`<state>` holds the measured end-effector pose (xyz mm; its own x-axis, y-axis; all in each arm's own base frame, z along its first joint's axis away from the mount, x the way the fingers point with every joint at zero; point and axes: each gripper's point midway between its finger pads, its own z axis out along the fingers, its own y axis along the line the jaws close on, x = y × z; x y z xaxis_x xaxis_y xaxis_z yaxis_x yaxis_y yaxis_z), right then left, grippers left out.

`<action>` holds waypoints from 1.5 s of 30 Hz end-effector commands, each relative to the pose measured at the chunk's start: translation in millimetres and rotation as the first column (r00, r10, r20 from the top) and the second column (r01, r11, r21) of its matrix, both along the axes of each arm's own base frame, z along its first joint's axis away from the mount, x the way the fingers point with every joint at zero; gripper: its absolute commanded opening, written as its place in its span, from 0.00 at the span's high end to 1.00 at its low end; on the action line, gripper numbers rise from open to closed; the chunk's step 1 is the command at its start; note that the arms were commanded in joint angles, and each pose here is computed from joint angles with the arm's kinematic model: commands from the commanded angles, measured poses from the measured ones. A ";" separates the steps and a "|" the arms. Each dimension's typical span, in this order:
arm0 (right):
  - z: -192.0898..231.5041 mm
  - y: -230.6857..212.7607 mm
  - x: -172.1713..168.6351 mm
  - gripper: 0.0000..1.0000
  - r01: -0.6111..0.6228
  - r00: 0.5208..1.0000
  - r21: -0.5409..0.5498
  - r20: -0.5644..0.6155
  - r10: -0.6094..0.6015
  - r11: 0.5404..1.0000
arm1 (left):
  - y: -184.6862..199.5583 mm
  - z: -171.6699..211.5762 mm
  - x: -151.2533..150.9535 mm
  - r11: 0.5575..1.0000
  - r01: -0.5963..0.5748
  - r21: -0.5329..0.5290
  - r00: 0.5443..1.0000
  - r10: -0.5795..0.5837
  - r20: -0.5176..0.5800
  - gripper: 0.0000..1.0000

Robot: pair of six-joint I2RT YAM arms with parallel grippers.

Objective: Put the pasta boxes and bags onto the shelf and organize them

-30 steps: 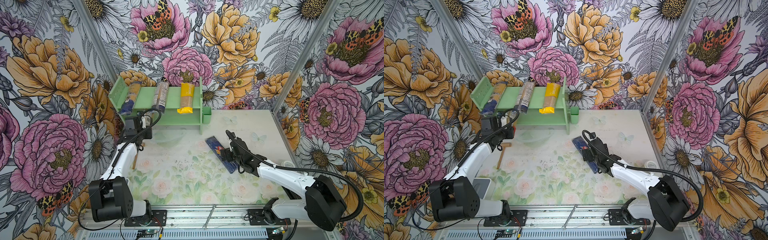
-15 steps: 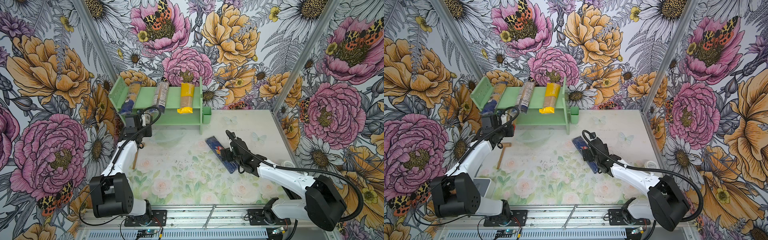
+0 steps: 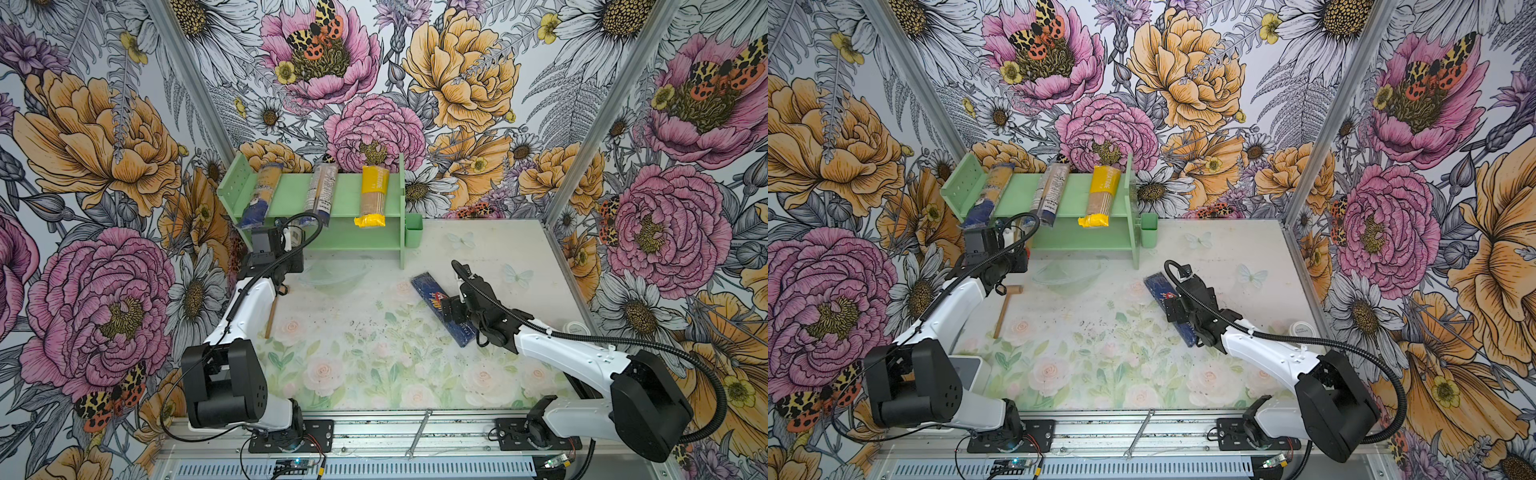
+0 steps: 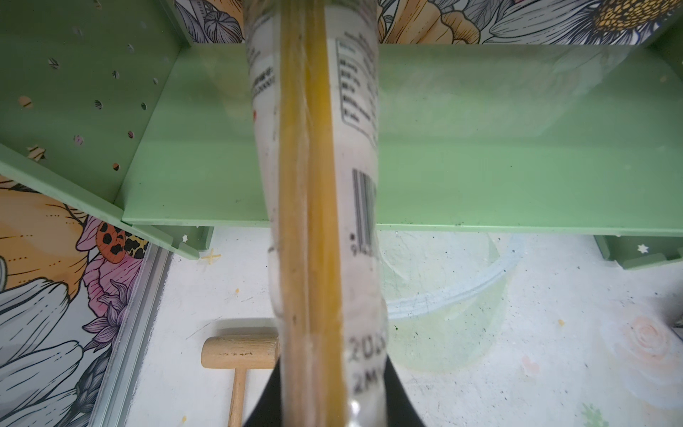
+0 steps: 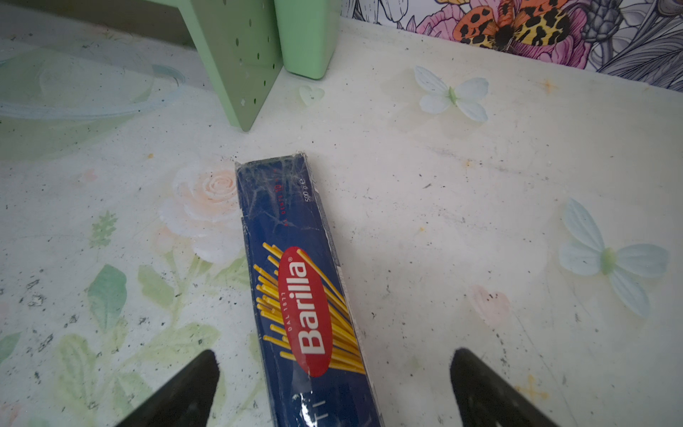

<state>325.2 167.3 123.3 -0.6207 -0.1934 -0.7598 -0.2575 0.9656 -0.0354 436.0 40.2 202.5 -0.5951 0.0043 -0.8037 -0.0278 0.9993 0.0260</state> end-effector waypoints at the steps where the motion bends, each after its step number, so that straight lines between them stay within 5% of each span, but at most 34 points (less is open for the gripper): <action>1: 8.2 -3.7 4.1 0.00 0.023 0.999 0.009 0.025 -0.023 1.000 | 9.8 81.1 29.8 0.999 -0.020 0.050 0.960 0.005 0.281 1.00; 45: 8.2 -9.1 0.9 0.01 0.047 0.998 0.016 0.031 -0.047 0.999 | 9.1 63.5 59.4 0.999 0.001 0.048 0.949 -0.016 0.314 1.00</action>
<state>323.3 163.6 123.2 -0.6211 -0.1810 -0.7626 -0.2416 0.9698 -0.0335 468.5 44.3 184.1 -0.5582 0.0081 -0.8296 -0.0298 0.9991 0.0298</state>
